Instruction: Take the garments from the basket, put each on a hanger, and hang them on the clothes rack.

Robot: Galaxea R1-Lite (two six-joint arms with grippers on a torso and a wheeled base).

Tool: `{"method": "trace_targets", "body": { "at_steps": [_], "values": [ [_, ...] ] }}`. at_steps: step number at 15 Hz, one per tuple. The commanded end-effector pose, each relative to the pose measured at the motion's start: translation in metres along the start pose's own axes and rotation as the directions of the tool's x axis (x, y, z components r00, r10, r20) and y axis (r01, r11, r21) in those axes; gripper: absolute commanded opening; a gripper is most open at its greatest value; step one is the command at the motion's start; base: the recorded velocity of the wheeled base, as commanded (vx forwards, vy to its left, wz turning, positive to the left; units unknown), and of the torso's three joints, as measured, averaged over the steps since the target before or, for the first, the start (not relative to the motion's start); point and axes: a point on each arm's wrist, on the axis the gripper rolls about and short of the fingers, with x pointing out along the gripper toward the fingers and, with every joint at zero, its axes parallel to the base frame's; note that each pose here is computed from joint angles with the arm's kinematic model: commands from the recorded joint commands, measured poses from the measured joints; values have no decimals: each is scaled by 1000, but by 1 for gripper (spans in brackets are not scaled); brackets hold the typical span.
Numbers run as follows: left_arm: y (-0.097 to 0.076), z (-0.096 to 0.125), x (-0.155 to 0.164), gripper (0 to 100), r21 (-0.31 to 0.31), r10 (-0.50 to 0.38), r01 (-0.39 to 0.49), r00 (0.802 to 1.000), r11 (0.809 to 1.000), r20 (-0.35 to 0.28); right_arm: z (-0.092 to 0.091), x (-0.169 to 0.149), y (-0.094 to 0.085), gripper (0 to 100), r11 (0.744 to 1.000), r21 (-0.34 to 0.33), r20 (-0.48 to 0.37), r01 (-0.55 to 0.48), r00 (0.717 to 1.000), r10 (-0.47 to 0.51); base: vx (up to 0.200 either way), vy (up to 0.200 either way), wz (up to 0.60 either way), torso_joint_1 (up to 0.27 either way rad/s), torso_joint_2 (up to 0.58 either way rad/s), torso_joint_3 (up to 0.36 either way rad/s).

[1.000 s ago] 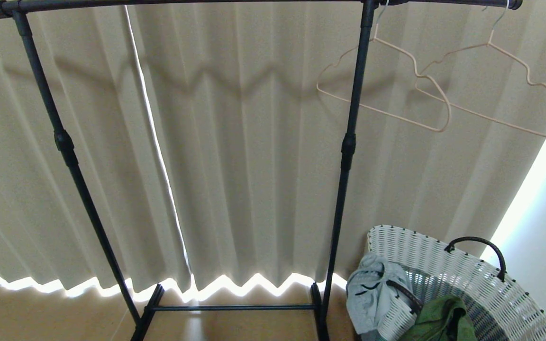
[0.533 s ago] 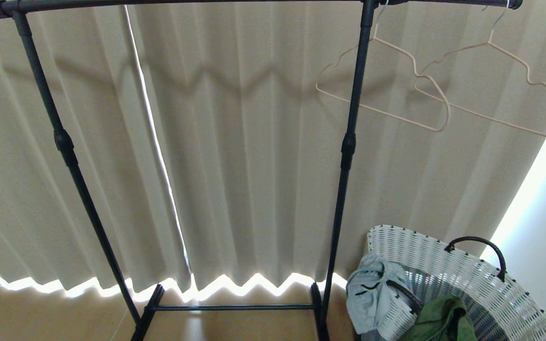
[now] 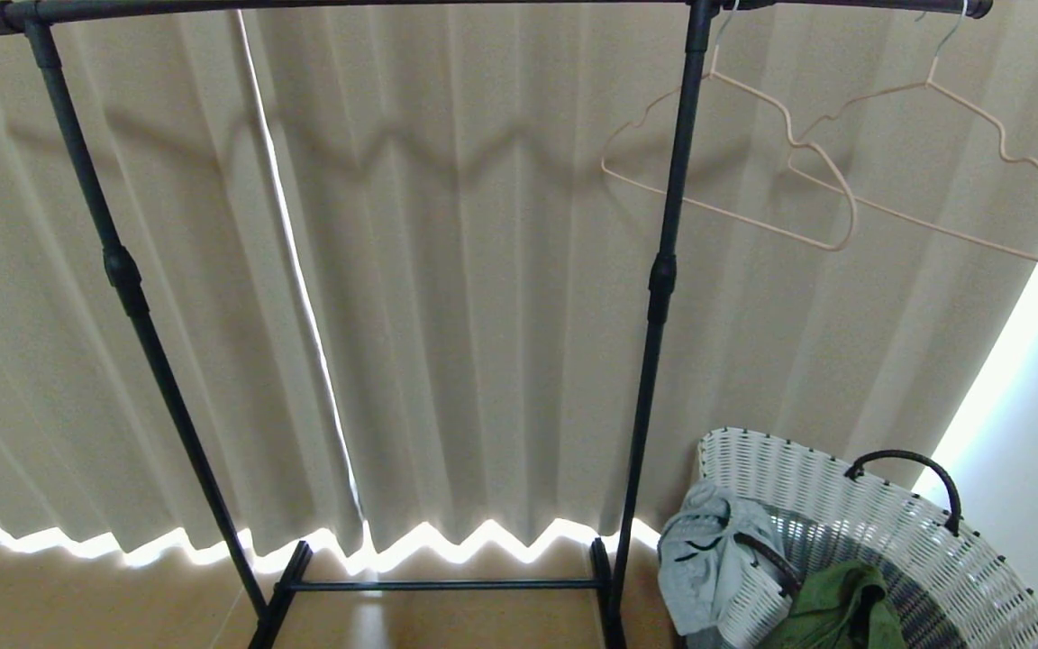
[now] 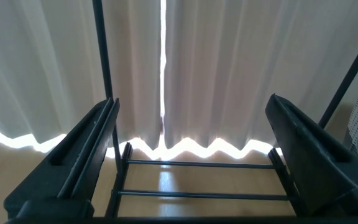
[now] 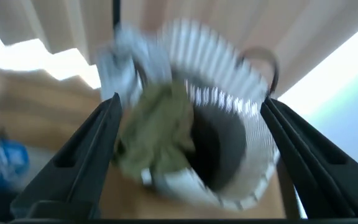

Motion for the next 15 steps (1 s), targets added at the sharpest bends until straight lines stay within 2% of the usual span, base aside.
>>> {"method": "trace_targets", "body": {
  "at_steps": [1, 3, 5, 7, 8, 13, 15],
  "values": [
    [0, 0, 0, 100, 0, -1, 1, 1000, 1000, -1, 16, 76, -5, 100, 992, -113, -425, -58, 905, 5, 0, 0, 0, 0, 0, 0],
    [0, 0, 0, 100, 4, -1, 1, 1000, 1000, 1, 14, 94, -7, 100, 985, -154, -483, -80, 875, -5, 100, 0, 0, 9, 1, 1],
    [0, 0, 0, 100, 2, -1, 1, 1000, 1000, 1, 12, 100, -8, 100, 976, -199, -512, -89, 858, -27, 200, 0, 0, 7, 5, 2],
    [0, 0, 0, 100, 0, 1, -1, 1000, 1000, 1, 10, 100, -8, 100, 968, -227, -521, -105, 853, -30, 200, 0, 0, 5, 2, 0],
    [0, 0, 0, 100, 0, 1, -1, 1000, 1000, 1, 8, 101, -8, 100, 965, -235, -537, -119, 843, -27, 0, 0, 0, 0, 0, 0],
    [0, 0, 0, 100, -3, 14, -14, 1000, 1000, 1, -1, 114, -5, 100, 961, -219, -603, -167, 798, 2, 0, 0, 0, 0, 0, 0],
    [0, 0, 0, 100, -4, 16, -16, 1000, 1000, 1, -1, 127, -5, 100, 961, -221, -596, -166, 803, 2, 0, 0, 0, 0, 0, 0]
  ]
}}
